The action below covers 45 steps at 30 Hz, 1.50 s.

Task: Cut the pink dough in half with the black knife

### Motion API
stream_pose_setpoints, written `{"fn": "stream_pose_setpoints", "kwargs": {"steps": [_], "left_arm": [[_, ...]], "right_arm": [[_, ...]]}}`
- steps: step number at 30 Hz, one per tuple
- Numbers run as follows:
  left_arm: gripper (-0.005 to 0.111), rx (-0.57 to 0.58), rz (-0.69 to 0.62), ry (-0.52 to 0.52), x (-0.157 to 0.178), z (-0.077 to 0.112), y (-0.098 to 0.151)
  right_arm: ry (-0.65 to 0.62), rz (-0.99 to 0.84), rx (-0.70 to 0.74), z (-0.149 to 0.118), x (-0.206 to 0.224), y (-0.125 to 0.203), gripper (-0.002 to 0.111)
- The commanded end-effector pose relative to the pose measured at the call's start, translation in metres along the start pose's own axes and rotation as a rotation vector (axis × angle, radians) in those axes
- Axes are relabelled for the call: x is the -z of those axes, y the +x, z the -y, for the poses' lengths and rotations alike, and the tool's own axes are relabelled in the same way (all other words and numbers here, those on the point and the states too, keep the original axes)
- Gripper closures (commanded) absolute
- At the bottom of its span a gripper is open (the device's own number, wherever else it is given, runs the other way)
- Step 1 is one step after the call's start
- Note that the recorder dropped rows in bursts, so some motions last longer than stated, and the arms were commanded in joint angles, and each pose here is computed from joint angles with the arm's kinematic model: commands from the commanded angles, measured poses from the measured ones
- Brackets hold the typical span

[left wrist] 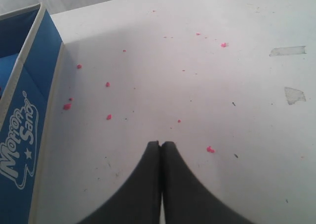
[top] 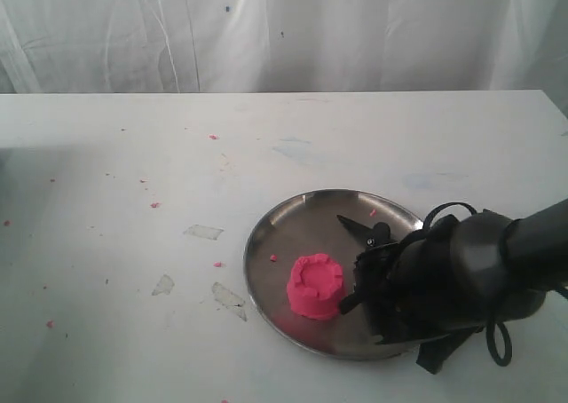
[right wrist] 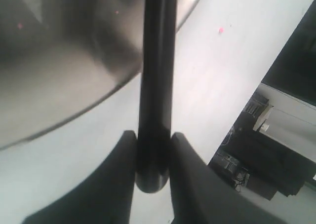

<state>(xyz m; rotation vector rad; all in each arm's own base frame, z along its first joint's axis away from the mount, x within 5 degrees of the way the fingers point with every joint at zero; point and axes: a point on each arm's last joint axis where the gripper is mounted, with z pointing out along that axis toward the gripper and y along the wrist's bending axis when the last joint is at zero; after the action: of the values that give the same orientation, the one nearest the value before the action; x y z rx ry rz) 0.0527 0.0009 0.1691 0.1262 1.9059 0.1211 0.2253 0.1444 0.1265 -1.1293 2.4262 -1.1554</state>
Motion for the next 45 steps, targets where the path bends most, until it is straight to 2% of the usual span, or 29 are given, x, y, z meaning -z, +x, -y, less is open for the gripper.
{"fn": "stream_pose_setpoints", "kwargs": {"steps": [1, 5, 9, 15, 19, 30, 37, 42, 45], "left_arm": [[0.107, 0.008, 0.007, 0.001, 0.0, 0.0, 0.0], [0.107, 0.008, 0.007, 0.001, 0.0, 0.0, 0.0], [0.107, 0.008, 0.007, 0.001, 0.0, 0.0, 0.0], [0.107, 0.008, 0.007, 0.001, 0.0, 0.0, 0.0], [0.107, 0.008, 0.007, 0.001, 0.0, 0.0, 0.0], [0.107, 0.008, 0.007, 0.001, 0.0, 0.0, 0.0], [0.107, 0.008, 0.007, 0.001, 0.0, 0.0, 0.0], [0.107, 0.008, 0.007, 0.001, 0.0, 0.0, 0.0], [0.107, 0.008, 0.007, 0.001, 0.0, 0.0, 0.0]], "right_arm": [[-0.013, 0.028, -0.064, 0.011, 0.011, 0.001, 0.108], [-0.069, 0.081, -0.135, 0.022, 0.016, 0.003, 0.108], [-0.221, 0.083, -0.182, 0.03, 0.011, 0.009, 0.108], [-0.332, 0.123, -0.276, 0.049, 0.012, 0.018, 0.108], [-0.474, 0.16, -0.291, 0.053, 0.015, 0.022, 0.108], [-0.736, 0.126, -0.426, 0.065, -0.008, 0.036, 0.108], [-0.896, 0.12, -0.573, 0.077, -0.022, 0.047, 0.108], [-1.019, 0.084, -0.611, 0.079, -0.029, 0.057, 0.108], [-1.036, 0.057, -0.604, 0.076, -0.034, 0.057, 0.108]]}}
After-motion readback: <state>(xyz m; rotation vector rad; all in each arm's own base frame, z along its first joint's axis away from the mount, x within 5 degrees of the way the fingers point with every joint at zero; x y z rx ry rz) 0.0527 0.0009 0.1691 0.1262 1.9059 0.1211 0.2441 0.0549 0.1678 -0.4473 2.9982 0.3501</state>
